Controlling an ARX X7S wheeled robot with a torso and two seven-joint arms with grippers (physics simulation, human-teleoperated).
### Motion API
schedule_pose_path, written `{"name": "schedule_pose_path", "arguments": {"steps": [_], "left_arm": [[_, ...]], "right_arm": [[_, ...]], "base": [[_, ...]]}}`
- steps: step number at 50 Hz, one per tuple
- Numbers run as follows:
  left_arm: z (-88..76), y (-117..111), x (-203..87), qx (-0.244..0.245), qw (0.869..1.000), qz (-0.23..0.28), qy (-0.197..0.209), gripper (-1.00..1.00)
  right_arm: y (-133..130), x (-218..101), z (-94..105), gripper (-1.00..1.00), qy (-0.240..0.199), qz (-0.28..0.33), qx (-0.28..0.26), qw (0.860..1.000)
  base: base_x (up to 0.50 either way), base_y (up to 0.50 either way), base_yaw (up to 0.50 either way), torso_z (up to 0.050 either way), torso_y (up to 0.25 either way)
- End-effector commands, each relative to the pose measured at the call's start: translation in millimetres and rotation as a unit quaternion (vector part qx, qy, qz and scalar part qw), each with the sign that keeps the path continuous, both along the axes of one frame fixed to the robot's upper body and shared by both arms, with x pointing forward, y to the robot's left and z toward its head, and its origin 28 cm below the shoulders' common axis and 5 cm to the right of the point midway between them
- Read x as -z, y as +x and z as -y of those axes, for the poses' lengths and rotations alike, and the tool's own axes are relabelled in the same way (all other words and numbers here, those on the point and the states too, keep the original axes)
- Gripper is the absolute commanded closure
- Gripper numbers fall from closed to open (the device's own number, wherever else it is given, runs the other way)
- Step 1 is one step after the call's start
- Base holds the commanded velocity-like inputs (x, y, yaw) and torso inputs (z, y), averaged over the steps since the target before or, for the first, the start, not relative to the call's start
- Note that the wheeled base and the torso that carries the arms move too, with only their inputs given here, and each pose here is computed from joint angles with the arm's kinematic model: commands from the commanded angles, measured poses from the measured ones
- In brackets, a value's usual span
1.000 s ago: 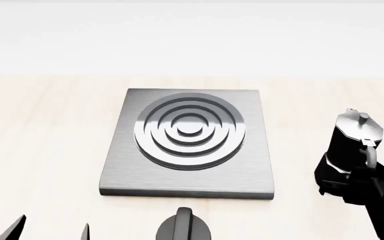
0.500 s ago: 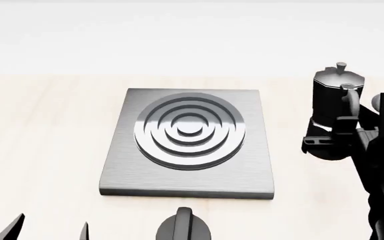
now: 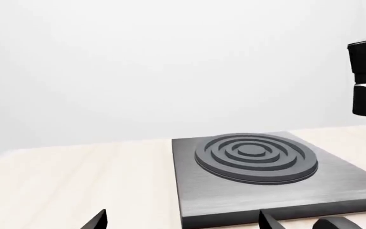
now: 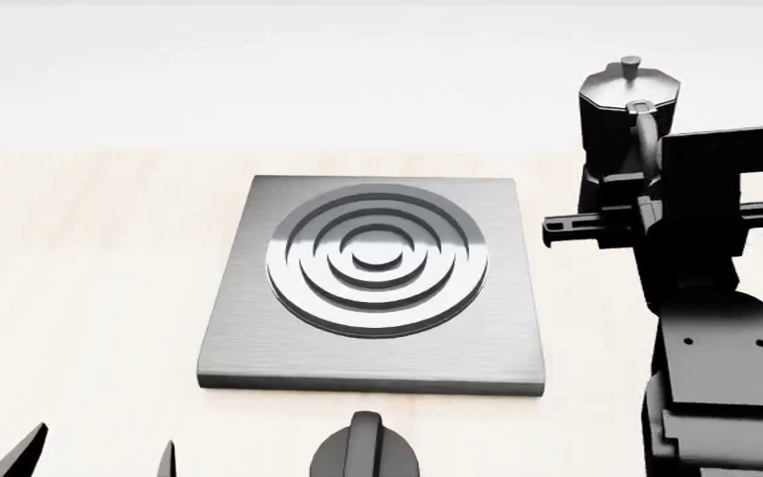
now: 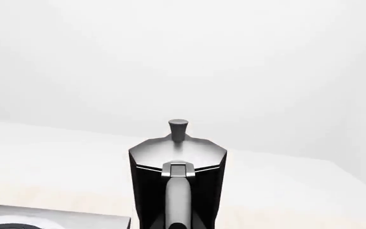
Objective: Put the moka pot on the stove.
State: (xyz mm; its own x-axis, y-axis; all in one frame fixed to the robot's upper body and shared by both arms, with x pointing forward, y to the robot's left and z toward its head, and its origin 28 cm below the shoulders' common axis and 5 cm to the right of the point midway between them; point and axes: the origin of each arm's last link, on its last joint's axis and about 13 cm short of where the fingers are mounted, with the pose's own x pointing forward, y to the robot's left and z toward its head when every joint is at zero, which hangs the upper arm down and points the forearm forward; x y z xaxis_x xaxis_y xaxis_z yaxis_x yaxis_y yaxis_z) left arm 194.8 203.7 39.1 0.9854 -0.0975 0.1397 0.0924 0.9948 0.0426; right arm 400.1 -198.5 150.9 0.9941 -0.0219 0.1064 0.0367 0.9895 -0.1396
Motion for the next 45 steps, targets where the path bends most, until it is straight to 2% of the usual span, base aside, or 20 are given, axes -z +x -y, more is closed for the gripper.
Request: {"name": "schedule_pose_path", "arguments": {"steps": [1,15,28,45], "left_arm": [[-0.5,-0.3,-1.4,-0.001,1.000,0.002,0.000,-1.00],[-1.1,-0.8,-2.6,-0.002,1.000,0.004,0.000,-1.00],[-1.0,-1.5,-3.8,-0.003,1.000,0.006,-0.001,-1.00],[-1.1,-1.5,-3.4,-0.003,1.000,0.007,-0.002,-1.00]], "right_arm": [[18.5,-8.7,-23.4,1.00,-0.020,0.040,-0.012,0.999],[26.7,-25.1,-46.2,1.00,0.013,0.055,-0.038,0.998],[31.3,-34.8,-65.7,1.00,0.020,0.056,-0.069,0.996],[32.8,-35.0,-87.5,1.00,0.043,0.050,-0.109,0.992]], "base": [[0.00,0.00,0.00,0.000,0.000],[0.00,0.00,0.00,0.000,0.001],[0.00,0.00,0.00,0.000,0.002],[0.00,0.00,0.00,0.000,0.001]]}}
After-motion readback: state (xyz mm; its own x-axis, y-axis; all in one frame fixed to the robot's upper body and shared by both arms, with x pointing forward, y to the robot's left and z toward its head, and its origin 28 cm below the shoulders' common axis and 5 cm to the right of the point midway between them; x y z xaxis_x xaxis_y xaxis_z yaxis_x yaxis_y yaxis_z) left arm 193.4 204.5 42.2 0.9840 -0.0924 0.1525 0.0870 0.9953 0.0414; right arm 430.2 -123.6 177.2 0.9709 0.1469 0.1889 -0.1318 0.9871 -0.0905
